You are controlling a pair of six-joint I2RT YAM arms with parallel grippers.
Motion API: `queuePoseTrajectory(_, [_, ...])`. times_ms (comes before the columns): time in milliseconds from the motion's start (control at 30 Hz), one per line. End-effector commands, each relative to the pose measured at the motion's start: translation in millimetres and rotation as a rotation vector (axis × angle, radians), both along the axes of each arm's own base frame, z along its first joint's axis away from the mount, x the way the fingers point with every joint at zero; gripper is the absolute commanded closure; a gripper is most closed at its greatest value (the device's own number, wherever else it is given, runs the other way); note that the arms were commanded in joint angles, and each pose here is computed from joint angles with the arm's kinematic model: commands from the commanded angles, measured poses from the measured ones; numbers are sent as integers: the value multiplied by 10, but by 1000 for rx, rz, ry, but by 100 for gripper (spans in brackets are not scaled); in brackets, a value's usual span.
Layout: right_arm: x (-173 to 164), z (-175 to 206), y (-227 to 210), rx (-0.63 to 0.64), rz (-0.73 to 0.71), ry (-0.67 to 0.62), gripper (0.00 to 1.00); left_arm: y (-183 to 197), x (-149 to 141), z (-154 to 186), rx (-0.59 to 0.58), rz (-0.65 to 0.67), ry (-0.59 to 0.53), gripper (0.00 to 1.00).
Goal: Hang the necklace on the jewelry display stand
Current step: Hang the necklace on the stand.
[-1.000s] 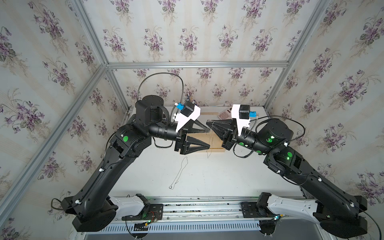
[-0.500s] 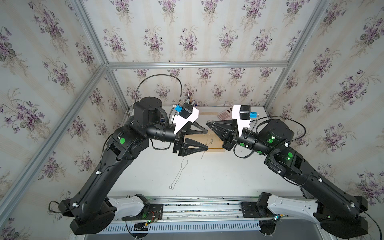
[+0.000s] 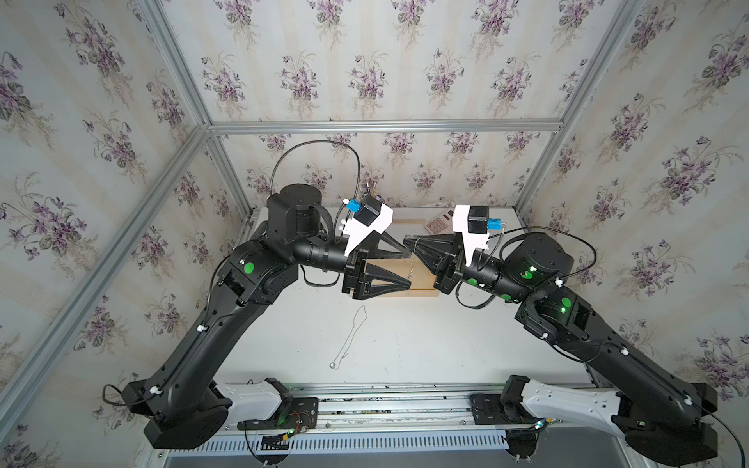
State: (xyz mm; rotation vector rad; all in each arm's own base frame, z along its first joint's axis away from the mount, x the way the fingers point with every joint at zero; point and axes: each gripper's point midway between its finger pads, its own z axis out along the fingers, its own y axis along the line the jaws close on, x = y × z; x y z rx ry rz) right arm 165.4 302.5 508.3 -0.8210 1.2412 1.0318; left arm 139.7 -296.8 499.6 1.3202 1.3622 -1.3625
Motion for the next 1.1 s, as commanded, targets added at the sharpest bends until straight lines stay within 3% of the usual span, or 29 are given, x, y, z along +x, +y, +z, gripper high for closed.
queuePoseTrajectory(0, [-17, 68, -7, 20, 3, -27, 100, -28, -25, 70, -27, -37, -4, 28])
queuePoseTrajectory(1067, [106, 32, 59, 6, -38, -50, 100, -106, -65, 5, -25, -115, 61, 27])
